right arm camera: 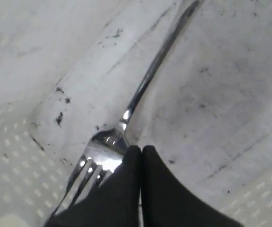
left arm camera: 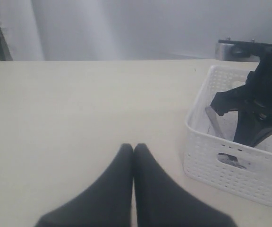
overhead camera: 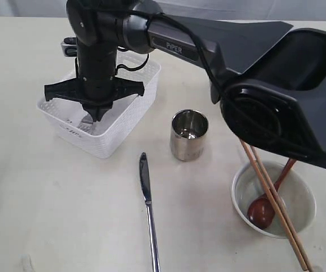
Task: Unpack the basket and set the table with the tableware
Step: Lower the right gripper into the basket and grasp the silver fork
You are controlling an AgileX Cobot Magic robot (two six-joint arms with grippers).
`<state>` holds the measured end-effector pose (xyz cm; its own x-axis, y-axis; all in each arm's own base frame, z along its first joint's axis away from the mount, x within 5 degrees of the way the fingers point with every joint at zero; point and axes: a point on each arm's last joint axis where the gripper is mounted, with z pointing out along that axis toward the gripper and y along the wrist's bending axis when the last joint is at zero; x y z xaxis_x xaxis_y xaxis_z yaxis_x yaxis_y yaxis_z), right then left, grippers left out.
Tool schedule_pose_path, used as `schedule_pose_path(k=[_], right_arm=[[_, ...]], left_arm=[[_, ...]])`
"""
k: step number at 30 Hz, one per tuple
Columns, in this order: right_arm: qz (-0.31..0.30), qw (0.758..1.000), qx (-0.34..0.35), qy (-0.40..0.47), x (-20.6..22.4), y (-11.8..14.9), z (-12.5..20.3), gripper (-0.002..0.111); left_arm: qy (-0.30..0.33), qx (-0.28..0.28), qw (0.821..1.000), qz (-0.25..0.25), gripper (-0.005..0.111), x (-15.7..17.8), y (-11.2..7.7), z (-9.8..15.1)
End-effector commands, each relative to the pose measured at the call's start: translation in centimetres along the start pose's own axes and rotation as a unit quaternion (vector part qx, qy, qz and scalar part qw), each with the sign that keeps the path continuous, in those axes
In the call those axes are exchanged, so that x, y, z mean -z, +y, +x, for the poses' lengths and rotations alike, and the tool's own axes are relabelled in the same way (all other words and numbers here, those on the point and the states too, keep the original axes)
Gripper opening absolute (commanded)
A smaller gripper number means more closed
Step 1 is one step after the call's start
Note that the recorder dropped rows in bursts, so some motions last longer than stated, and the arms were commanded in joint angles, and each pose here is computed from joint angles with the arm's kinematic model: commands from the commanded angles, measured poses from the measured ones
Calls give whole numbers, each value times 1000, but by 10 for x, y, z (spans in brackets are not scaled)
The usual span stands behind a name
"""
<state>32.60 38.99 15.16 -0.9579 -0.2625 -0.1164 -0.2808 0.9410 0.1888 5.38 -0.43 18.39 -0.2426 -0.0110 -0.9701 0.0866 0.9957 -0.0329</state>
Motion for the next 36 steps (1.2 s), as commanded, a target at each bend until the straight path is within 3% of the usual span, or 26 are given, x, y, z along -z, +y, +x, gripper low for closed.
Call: schedule_pose_path(k=[1, 3, 5, 6, 8, 9, 12, 16, 22, 29, 36], right_arm=[[-24, 999, -5, -24, 3, 3, -4, 0], [-46, 998, -8, -52, 6, 7, -9, 0], [-69, 996, -17, -62, 7, 10, -11, 8], [-67, 996, -17, -64, 7, 10, -12, 22], [-47, 996, -32, -63, 4, 5, -12, 40], [-39, 997, -34, -57, 2, 3, -12, 42], [-10, 999, -36, -16, -9, -4, -6, 42], [-16, 999, -18, -26, 1, 0, -7, 42], [61, 998, 7, -5, 6, -12, -4, 42], [58, 998, 9, -19, 2, -12, -7, 42], [46, 998, 8, 31, -25, -12, 0, 40]], left_arm=[[-3, -3, 1000, 3, 0, 0, 0, 0], [-3, -3, 1000, 3, 0, 0, 0, 0], [-3, -3, 1000, 3, 0, 0, 0, 0], [-3, -3, 1000, 3, 0, 0, 0, 0], [-3, -3, 1000, 3, 0, 0, 0, 0], [-3, -3, 1000, 3, 0, 0, 0, 0], [-3, -3, 1000, 3, 0, 0, 0, 0], [-3, -3, 1000, 3, 0, 0, 0, 0], [-3, -3, 1000, 3, 0, 0, 0, 0], [-3, -3, 1000, 3, 0, 0, 0, 0], [-3, -3, 1000, 3, 0, 0, 0, 0]])
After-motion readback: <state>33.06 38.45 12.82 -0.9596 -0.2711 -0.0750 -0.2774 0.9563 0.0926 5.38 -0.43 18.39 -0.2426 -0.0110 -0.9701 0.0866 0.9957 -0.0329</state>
